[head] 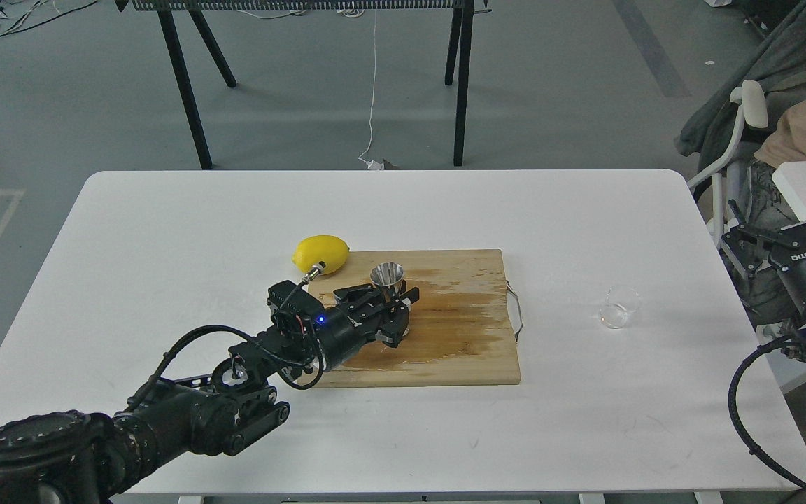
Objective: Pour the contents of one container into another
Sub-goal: 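Lower the jigger upright onto the wooden cutting board, then open the left gripper to release the jigger, then retract the left arm away from the board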
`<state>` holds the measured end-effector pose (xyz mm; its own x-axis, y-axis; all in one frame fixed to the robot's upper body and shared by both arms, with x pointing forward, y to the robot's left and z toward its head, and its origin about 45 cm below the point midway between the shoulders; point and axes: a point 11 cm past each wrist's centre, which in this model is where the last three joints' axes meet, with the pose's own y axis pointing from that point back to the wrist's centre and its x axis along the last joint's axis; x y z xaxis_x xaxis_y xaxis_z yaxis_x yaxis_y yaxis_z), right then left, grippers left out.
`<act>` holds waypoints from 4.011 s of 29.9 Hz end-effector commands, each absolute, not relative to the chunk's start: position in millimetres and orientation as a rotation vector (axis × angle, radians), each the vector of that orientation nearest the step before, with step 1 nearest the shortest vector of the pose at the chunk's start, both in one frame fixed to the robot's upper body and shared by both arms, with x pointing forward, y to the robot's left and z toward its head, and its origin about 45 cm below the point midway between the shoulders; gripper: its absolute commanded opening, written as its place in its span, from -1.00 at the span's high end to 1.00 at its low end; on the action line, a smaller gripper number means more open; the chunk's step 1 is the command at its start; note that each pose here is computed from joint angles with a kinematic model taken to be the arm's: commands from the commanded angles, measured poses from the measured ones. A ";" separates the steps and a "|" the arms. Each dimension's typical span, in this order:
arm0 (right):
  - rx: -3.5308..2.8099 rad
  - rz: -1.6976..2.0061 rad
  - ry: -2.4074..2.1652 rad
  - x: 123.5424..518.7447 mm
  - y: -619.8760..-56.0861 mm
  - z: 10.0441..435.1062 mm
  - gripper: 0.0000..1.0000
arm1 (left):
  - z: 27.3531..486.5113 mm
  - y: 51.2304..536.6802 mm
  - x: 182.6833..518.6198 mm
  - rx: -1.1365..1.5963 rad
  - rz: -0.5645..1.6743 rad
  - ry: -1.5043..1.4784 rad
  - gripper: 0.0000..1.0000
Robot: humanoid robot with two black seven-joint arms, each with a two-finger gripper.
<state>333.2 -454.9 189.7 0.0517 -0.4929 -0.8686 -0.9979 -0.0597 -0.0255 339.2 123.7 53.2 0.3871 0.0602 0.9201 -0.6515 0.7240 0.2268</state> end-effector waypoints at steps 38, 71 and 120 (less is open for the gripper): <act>-1.638 0.934 1.529 330.4 -455.5 186.9 -0.98 | 45.2 118.2 323.9 0.613 0.485 -1.056 -0.89; -1.637 0.934 1.530 330.3 -455.9 186.6 -0.98 | 45.0 134.1 316.2 0.609 0.484 -1.045 -0.89; -1.635 0.955 1.520 330.0 -449.0 180.9 -0.98 | 129.6 291.6 343.6 0.663 0.600 -0.592 -0.89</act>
